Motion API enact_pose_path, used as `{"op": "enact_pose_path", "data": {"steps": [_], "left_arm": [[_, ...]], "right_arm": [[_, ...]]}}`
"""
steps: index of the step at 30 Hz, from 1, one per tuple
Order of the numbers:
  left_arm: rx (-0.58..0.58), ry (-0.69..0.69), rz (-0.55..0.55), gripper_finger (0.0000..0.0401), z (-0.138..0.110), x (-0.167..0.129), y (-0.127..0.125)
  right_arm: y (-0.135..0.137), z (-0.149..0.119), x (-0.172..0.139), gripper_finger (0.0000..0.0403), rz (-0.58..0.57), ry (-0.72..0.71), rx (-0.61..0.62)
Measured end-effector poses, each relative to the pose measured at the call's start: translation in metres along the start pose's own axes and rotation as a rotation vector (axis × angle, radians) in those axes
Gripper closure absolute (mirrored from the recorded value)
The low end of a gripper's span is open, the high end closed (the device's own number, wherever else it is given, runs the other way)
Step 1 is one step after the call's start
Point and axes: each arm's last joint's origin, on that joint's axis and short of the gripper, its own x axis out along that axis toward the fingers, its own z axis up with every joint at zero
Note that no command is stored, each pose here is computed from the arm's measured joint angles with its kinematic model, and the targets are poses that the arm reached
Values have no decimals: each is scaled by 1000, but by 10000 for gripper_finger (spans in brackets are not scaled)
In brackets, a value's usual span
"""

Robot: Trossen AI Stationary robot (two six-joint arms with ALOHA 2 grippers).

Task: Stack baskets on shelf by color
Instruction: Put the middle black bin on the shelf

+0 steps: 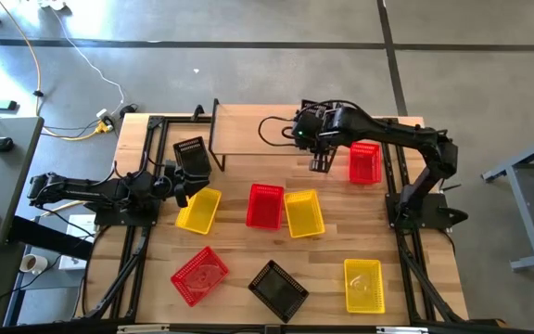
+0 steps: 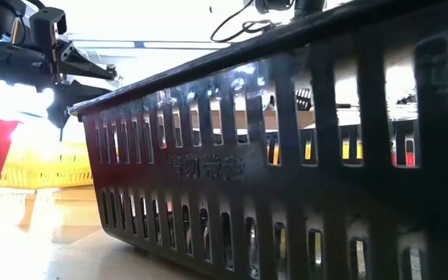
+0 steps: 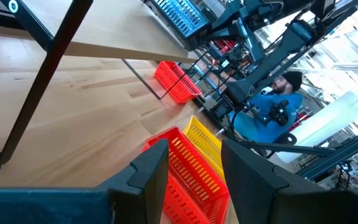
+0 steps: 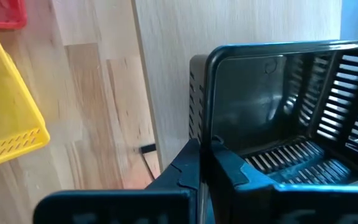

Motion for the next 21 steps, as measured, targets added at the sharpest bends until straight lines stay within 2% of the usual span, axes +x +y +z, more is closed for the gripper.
{"op": "enact_pose_path", "data": {"steps": [11, 21], "left_arm": [[6, 0, 0, 264, 0, 0, 0], [17, 0, 0, 264, 0, 0, 0]], "right_arm": [[-1, 2, 0, 343, -10, -22, 18], [-1, 3, -2, 338, -12, -40, 72]]}}
